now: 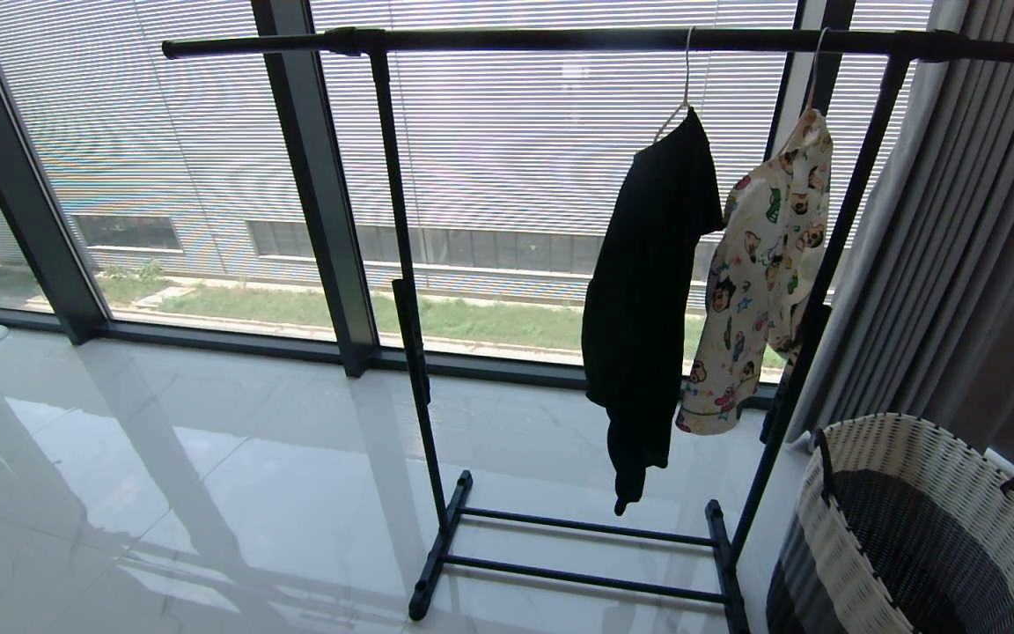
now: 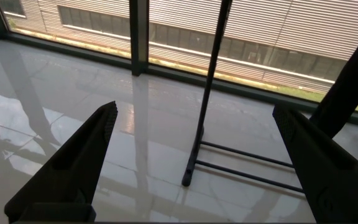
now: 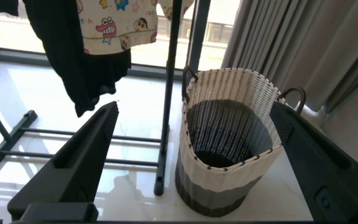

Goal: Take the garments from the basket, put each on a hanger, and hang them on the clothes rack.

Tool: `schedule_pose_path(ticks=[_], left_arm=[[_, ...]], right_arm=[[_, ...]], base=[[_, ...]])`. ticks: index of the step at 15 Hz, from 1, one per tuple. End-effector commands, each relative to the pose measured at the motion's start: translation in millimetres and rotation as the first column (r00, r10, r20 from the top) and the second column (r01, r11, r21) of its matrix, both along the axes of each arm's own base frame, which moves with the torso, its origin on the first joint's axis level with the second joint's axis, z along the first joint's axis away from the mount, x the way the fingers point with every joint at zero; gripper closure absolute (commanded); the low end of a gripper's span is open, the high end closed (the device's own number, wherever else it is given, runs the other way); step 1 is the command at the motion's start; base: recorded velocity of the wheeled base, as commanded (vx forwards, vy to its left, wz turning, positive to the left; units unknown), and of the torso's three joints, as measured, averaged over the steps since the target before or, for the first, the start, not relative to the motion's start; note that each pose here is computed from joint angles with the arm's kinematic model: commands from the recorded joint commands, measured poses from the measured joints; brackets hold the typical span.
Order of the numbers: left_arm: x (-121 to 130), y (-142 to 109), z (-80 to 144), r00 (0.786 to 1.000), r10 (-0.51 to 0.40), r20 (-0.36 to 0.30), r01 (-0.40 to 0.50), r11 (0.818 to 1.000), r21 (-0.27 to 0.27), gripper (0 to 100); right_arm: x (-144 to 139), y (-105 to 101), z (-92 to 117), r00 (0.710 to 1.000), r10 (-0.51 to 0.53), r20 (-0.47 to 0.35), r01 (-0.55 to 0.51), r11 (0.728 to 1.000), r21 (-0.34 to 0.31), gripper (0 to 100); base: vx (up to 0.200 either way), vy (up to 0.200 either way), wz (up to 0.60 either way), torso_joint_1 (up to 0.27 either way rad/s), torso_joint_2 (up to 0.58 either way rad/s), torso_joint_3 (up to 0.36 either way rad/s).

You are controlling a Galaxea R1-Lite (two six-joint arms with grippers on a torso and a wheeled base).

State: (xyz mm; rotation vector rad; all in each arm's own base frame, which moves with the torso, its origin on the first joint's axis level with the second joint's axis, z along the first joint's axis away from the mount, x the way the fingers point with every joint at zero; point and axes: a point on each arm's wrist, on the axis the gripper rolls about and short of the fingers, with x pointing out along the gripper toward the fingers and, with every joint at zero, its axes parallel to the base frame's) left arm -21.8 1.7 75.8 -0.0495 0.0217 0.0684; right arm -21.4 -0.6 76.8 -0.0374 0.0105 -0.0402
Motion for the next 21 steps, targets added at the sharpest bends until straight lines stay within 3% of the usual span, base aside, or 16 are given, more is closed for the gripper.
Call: schedule_pose_path(ticks=[1, 21], left_arm=[[-1.2, 0.0, -0.4, 1.0, 0.001, 0.016, -0.001, 1.0, 0.0, 0], [-1.2, 0.0, -0.4, 1.0, 0.001, 0.016, -0.001, 1.0, 0.0, 0]], right_arm=[[-1.3, 0.0, -0.3, 1.0, -0.001, 0.017, 0.001, 1.0, 0.0, 0], [-1.3, 0.0, -0.3, 1.0, -0.001, 0.019, 0.001, 0.999, 0.037, 0]], base=[[0.0, 0.0, 0.0, 0.0, 0.0, 0.0], [0.0, 0.0, 0.0, 0.0, 0.0, 0.0]])
